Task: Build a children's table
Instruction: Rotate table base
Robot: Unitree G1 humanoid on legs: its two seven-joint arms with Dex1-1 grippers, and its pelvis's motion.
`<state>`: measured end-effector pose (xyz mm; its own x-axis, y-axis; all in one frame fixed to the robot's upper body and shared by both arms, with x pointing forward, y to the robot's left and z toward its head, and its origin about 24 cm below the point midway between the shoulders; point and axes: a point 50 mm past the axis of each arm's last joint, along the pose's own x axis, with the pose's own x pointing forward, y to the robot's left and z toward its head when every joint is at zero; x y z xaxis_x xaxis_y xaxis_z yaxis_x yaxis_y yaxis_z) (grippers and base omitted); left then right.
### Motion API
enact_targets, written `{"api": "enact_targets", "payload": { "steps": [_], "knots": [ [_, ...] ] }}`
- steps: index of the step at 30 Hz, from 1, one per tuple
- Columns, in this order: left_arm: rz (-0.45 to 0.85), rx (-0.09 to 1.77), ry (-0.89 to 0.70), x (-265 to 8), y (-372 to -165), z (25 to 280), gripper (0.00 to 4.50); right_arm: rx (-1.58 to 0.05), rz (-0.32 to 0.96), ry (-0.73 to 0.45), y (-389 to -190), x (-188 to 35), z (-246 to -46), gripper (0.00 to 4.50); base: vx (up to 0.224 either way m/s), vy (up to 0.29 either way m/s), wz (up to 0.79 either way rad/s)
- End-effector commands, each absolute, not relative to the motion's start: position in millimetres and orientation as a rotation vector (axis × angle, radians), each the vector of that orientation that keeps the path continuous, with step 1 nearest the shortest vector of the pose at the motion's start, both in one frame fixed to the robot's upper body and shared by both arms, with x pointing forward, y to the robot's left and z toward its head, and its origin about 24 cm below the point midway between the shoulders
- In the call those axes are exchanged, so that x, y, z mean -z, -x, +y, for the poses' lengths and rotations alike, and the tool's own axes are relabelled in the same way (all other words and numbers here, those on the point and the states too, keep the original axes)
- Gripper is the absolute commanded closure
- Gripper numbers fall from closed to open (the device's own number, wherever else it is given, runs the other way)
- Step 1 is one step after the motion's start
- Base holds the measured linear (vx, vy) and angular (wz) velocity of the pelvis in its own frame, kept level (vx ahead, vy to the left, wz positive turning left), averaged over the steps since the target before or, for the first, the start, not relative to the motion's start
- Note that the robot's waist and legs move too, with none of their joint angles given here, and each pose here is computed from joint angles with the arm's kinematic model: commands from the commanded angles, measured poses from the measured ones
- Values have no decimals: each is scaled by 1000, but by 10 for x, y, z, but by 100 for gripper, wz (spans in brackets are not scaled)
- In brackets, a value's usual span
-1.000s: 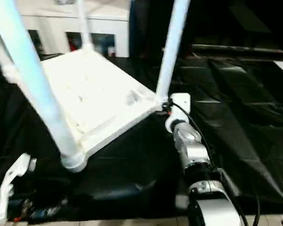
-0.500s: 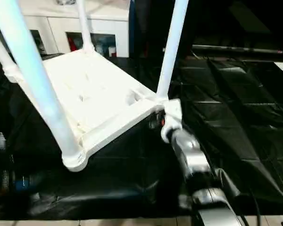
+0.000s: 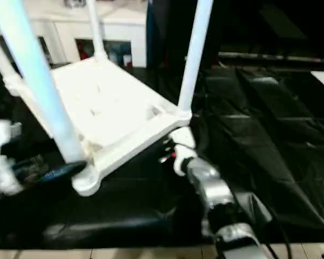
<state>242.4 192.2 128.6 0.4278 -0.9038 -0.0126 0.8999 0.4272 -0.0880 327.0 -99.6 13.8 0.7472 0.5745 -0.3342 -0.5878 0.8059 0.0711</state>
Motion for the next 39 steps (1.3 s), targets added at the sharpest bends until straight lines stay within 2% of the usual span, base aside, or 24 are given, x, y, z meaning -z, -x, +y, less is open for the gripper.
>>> {"api": "enact_targets", "payload": {
  "steps": [1,3,6,7,8,10,11,15,21,23,27,28,35,39],
  "knots": [
    [48,1226,59,-1310,-2438,1726,6,-642,341,51,-3312,-178,-966,443,0,0,0],
    [40,1253,58,-1317,-2452,1665,6,-644,340,52,-3320,-183,-952,443,0,0,0],
    [8,1372,58,-1332,-2523,1351,6,-643,340,51,-3344,-192,-938,443,0,0,0],
    [8,1372,58,-1332,-2523,1351,6,-643,340,51,-3344,-192,-938,443,0,0,0],
    [-9,1411,57,-1336,-2556,1220,6,-640,340,54,-3354,-196,-950,443,0,0,0],
    [-20,1428,52,-1336,-2581,1145,6,-640,339,56,-3358,-199,-958,443,0,0,0],
    [-38,1455,37,-1333,-2644,995,6,-638,339,61,-3366,-203,-981,443,0,0,0],
    [-58,1442,-19,-1311,-2784,813,6,-616,336,70,-3378,-201,-1029,443,0,0,0],
    [-50,1378,-94,-1214,-2941,684,6,-602,332,65,-3373,-195,-1086,443,0,0,0],
    [-50,1371,-111,-1172,-2981,586,6,-646,320,40,-3352,-209,-1073,443,0,0,0],
    [-84,1391,-86,-1199,-2980,432,6,-705,324,28,-3308,-195,-1011,443,0,0,0],
    [-104,1423,-66,-1224,-2953,328,6,-741,324,22,-3280,-185,-963,443,0,0,0],
    [-131,1540,-31,-1219,-2775,106,6,-817,320,-2,-3228,-182,-844,443,0,0,0],
    [-131,1538,-36,-1184,-2747,56,6,-781,327,19,-3245,-164,-864,443,0,0,0]
  ]
}}
